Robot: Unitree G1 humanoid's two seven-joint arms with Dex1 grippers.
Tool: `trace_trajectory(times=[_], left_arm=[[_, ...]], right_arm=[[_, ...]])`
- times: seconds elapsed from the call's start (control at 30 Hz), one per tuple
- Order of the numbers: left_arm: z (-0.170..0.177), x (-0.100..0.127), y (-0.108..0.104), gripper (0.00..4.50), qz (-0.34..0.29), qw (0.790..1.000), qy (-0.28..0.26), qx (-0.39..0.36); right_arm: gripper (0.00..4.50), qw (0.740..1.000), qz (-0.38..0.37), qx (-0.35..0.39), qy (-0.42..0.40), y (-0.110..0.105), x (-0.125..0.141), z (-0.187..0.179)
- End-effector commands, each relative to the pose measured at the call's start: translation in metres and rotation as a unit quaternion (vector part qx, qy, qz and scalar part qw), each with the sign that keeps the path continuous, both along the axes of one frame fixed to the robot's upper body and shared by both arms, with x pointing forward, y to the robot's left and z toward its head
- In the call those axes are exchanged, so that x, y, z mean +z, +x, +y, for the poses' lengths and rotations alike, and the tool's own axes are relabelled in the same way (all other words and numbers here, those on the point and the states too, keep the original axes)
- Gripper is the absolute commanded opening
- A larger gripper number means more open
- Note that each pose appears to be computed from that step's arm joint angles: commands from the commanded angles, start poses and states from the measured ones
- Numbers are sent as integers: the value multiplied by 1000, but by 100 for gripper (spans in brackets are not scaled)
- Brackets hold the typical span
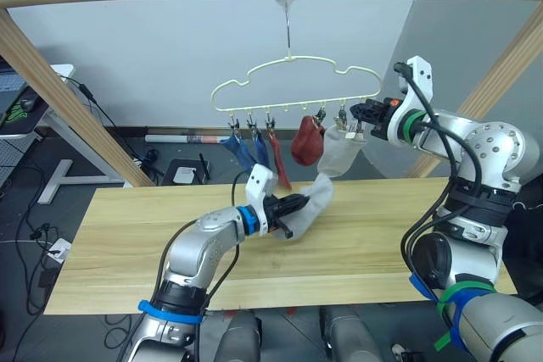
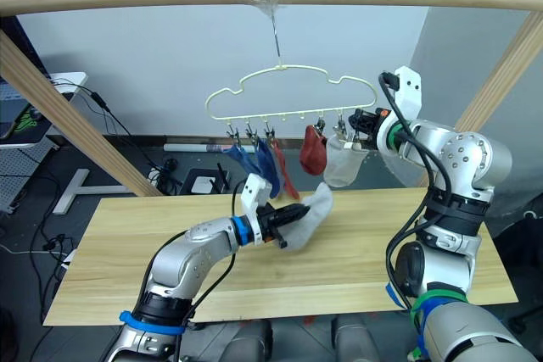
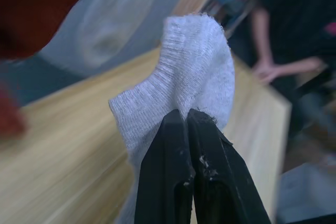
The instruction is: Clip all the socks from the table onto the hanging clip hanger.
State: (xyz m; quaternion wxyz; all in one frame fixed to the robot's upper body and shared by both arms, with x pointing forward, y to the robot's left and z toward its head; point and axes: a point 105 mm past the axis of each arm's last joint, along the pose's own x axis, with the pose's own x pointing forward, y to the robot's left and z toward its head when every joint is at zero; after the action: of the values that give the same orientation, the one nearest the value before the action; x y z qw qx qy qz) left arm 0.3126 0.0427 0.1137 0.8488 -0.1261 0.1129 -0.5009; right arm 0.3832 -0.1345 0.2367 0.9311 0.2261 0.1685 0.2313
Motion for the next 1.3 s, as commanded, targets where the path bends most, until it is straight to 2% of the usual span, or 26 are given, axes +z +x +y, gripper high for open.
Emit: trace_trajectory(times=[0.03,0.17,0.3,0.63,0.9,1.2,1.3], left_arm=[[-6,25,-4,1,-18,999,-39,-24],[-11,38,2,1,-25,998,-50,-30],[-19,40,10,1,-23,997,-59,-32],[-24,44,18,1,-29,997,-64,-34],[-30,58,35,1,-53,995,-83,-6],[-35,67,35,1,-60,994,-96,-12],[-35,66,33,0,-61,994,-94,-15]], right_arm=[[0,999,10,9,39,-6,9,-3],[0,996,21,3,82,-5,12,-8],[0,993,26,-9,113,-2,19,-6],[0,993,29,-11,112,-6,17,-2],[0,997,26,2,78,-13,11,4],[0,997,23,15,72,-17,9,7],[79,996,20,18,90,-16,14,7]])
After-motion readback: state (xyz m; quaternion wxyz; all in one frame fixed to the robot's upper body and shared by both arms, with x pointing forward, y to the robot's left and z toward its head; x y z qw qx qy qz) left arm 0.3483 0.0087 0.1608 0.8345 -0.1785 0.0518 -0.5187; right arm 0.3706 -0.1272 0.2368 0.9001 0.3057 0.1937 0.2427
